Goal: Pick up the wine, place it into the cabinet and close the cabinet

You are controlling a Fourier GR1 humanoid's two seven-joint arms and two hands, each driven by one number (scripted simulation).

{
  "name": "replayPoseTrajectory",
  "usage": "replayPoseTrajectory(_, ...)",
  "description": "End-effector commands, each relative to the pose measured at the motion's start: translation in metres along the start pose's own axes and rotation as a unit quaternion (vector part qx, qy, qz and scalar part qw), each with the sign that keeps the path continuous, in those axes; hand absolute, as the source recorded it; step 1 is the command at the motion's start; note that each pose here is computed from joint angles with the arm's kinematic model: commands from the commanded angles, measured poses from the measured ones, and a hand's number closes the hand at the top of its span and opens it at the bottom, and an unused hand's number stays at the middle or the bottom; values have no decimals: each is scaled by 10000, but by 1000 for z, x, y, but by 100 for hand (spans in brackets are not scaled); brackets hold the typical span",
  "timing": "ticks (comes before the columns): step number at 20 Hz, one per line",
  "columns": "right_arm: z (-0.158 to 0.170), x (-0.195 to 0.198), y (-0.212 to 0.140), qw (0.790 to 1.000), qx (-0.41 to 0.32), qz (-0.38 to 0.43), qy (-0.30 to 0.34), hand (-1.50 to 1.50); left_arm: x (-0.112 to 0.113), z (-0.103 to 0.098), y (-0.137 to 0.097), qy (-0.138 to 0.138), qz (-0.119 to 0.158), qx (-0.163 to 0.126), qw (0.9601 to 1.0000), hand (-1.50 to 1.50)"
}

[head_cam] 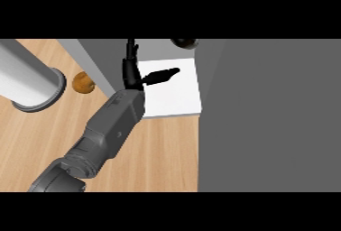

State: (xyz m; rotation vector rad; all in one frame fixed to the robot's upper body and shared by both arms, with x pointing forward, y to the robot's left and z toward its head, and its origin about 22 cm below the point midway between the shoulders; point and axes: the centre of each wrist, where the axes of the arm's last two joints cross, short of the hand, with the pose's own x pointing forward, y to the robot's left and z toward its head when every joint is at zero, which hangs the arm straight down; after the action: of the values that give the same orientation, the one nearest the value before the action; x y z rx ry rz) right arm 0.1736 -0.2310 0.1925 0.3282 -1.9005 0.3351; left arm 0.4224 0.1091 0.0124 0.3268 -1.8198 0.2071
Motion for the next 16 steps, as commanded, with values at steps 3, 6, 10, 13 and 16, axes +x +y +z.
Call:
replayPoseTrajectory(3, 10, 11, 3, 9999, 56, -19, -131, -150, -23, 7, 26, 56, -50, 137, 9999, -150)
replayPoseTrajectory(6, 11, 9, 9, 10000, 31, -7, -87, -150, -24, 10, 24, -14, 77, 48, 10000, -150)
replayPoseTrajectory(10, 14, 13, 10, 9998, 34, -17, -175, -150, -32, 20, 23, -72, 161, -128, 9998, -150)
replayPoseTrajectory(13, 1, 7, 4, 9999, 32, -106, -24, -150, -23, 14, 17, -214, 283, -311, 9989, -150)
replayPoseTrajectory(16, 5, 14, 4, 9999, 92, -82, -54, -150, -20, 12, 13, -29, 436, -400, 9982, -150)
